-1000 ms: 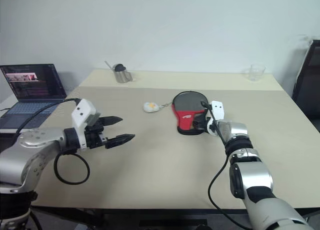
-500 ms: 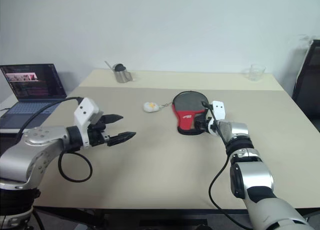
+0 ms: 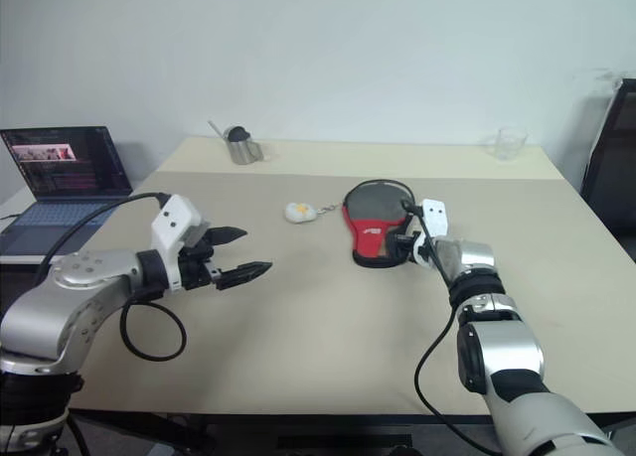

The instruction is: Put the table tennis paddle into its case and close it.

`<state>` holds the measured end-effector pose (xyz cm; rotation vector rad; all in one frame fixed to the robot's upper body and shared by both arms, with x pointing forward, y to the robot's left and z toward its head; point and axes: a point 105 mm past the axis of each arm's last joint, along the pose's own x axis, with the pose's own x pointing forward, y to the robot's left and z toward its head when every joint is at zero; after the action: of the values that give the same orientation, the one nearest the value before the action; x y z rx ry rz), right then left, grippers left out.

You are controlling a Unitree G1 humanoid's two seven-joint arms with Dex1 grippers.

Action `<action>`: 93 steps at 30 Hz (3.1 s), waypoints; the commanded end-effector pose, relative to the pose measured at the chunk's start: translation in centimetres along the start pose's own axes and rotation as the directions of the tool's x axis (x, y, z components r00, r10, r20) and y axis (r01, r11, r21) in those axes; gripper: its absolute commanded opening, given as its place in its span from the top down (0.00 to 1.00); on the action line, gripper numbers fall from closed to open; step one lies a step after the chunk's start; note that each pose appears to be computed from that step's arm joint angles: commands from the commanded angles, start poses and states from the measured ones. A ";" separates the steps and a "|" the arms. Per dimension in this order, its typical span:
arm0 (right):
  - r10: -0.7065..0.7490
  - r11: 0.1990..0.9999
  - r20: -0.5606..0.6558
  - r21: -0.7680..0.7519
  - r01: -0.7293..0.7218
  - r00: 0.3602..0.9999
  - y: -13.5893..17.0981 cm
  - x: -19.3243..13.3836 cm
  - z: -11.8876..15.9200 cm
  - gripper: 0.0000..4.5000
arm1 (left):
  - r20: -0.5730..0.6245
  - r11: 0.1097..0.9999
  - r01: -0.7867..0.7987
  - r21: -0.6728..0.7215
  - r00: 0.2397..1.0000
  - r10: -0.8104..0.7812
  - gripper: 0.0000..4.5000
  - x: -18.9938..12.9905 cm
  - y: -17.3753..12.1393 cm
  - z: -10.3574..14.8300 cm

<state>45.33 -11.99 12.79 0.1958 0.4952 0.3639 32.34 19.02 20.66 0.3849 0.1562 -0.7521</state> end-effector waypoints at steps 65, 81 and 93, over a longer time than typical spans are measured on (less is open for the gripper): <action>0.475 0.760 -0.446 -0.226 -0.609 0.759 6.8 -16.1 -10.1 0.16 | 0.024 0.997 0.043 0.064 0.999 -0.045 0.00 1.4 1.2 0.9; 0.533 0.668 -0.118 -0.550 -0.502 0.838 3.5 -15.6 -0.6 0.01 | 0.032 0.996 -0.081 0.032 0.996 0.080 0.00 2.0 3.5 1.0; 0.550 0.716 0.043 -0.539 -0.444 0.834 7.0 -12.4 0.3 0.01 | 0.083 0.994 -0.094 -0.053 0.992 0.098 0.00 6.4 3.2 2.1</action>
<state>32.82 -10.81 18.85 -0.1363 0.1730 1.0117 38.84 15.78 20.02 0.2816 0.1257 -0.7029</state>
